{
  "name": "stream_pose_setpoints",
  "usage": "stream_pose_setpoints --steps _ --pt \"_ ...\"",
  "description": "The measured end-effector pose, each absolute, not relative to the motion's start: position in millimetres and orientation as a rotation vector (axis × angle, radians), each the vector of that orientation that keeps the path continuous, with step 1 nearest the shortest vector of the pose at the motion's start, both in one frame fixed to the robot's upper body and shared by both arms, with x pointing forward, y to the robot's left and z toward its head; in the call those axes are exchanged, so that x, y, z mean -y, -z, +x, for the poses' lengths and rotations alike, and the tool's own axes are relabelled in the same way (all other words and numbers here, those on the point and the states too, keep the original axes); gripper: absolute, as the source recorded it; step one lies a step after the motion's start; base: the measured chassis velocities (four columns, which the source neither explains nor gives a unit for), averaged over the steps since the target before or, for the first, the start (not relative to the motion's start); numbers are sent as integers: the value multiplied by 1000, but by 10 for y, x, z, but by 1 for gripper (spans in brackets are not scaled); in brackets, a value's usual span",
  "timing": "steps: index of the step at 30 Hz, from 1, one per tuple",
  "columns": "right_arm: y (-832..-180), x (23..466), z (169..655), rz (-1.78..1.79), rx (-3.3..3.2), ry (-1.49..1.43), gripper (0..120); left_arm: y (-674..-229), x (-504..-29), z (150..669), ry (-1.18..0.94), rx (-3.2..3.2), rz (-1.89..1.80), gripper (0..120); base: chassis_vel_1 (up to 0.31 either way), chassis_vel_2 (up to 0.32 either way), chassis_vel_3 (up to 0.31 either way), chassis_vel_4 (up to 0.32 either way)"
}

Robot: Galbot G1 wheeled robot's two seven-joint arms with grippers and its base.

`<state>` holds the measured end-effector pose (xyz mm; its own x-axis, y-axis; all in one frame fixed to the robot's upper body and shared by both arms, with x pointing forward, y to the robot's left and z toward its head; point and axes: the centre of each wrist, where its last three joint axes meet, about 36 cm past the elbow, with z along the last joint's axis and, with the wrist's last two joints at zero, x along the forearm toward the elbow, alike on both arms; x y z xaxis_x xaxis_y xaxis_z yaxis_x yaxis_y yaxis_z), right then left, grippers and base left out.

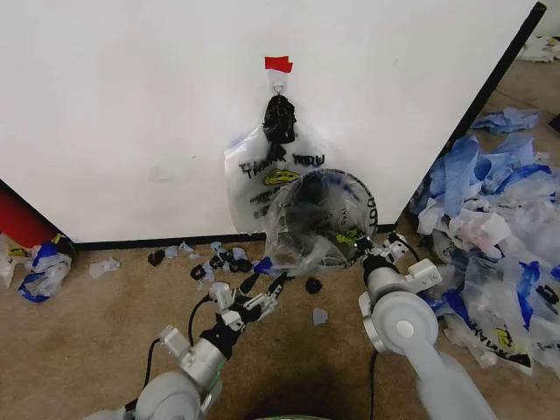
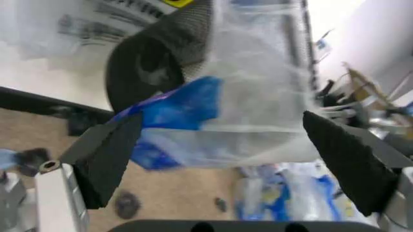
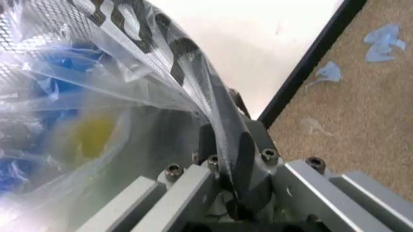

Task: Pick up the garbage bag from the wall and place it over the trash bin.

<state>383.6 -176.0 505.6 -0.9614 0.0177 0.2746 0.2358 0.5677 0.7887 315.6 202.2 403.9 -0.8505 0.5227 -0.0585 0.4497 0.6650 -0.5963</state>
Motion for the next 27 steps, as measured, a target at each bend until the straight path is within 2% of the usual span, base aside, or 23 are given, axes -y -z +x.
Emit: stream_pose_setpoints --steps 9,22,25,27 --pt "-5057 1810 3828 -198 2561 1360 0 -3836 -2189 3337 -848 2827 -763 100 0 0 0 0" --pt "-5075 1831 3841 -184 2548 1345 0 -3809 -2002 3412 -901 2801 -827 100 0 0 0 0" --pt "-5080 1853 3847 -192 2548 1341 0 -3775 -1990 3405 -905 2794 -829 96 0 0 0 0" --pt "-5086 1874 3852 -198 2546 1341 0 -3750 -1993 3401 -902 2791 -836 89 0 0 0 0"
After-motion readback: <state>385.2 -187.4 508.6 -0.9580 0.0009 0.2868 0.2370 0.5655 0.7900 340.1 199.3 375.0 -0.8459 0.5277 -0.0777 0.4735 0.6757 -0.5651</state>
